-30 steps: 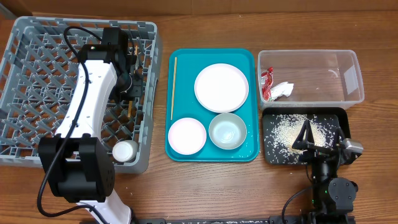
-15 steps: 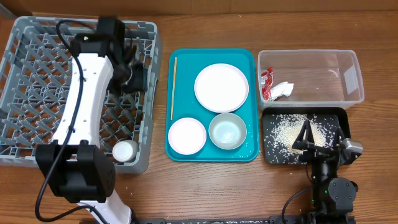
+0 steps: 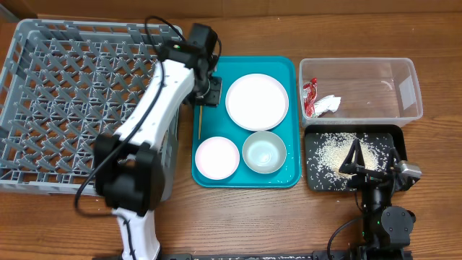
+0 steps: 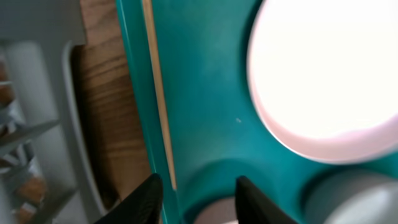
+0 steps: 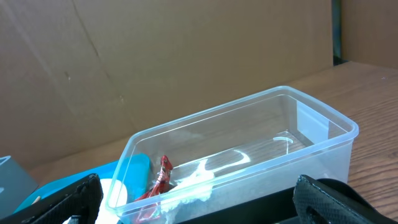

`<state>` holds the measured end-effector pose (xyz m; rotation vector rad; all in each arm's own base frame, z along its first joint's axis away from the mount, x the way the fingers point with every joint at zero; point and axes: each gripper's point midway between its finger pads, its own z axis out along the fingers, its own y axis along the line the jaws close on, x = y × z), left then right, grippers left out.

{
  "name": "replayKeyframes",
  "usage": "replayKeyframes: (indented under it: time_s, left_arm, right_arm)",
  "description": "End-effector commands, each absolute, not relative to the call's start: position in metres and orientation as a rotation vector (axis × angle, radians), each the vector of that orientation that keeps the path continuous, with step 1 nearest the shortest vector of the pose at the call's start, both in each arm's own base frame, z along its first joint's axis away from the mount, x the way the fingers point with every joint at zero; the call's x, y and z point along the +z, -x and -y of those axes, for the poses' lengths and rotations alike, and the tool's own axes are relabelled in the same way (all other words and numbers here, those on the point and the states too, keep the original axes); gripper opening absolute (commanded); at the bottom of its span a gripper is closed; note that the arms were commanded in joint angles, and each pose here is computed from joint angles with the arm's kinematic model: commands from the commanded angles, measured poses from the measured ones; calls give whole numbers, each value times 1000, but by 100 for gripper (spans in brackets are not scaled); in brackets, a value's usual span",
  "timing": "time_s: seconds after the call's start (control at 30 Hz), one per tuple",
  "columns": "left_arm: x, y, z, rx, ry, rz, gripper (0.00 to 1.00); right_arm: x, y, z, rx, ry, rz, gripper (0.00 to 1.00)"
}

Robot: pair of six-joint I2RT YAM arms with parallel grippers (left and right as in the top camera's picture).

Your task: Sort waste into correct bins and load items into the dishwasher

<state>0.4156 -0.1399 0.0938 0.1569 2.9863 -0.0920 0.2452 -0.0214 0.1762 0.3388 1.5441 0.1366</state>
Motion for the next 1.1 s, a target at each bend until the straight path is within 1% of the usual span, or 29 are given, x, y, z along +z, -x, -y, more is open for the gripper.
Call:
replayKeyframes:
  time_s: [0.0, 0.07, 0.23, 0.47, 0.6, 0.67, 0.73, 0.77, 0.8, 0.87, 0.93, 1.07]
  left_arm:
    - [48, -415, 128, 24, -57, -3072, 36]
    - [31, -418, 123, 70, -25, -3085, 37]
    - [11, -422, 126, 69, -31, -3096, 37]
    - [-21, -413, 125, 112, -35, -3167, 35]
    - [-26, -410, 125, 108, -35, -3185, 27]
    - [-22, -410, 127, 87, -35, -3186, 19]
    - [-16, -410, 132, 46, -33, -3183, 10]
    - [-4, -413, 135, 2, -29, -3164, 6]
    - [5, -416, 137, -24, -26, -3147, 5]
    - [30, -422, 138, -70, -15, -3097, 5]
    - [59, -427, 134, -92, -19, -3043, 8]
    - [124, -426, 116, -118, -65, -2933, 9]
  right_arm:
    - [175, -245, 21, 131, -334, -1540, 100]
    - [175, -245, 21, 131, -334, -1540, 100]
    - [175, -245, 21, 131, -334, -1540, 100]
    - [175, -245, 21, 131, -334, -1540, 100]
    - [175, -245, 21, 131, -334, -1540, 100]
    - [175, -245, 21, 131, -334, -1540, 100]
    - [175, -245, 21, 131, -334, -1540, 100]
    - [175, -245, 21, 131, -335, -1540, 100]
    - [175, -245, 21, 131, -335, -1540, 100]
    - [175, -245, 21, 131, -334, -1540, 100]
    - [175, -245, 21, 131, -334, -1540, 100]
    - [175, -245, 21, 131, -335, -1540, 100]
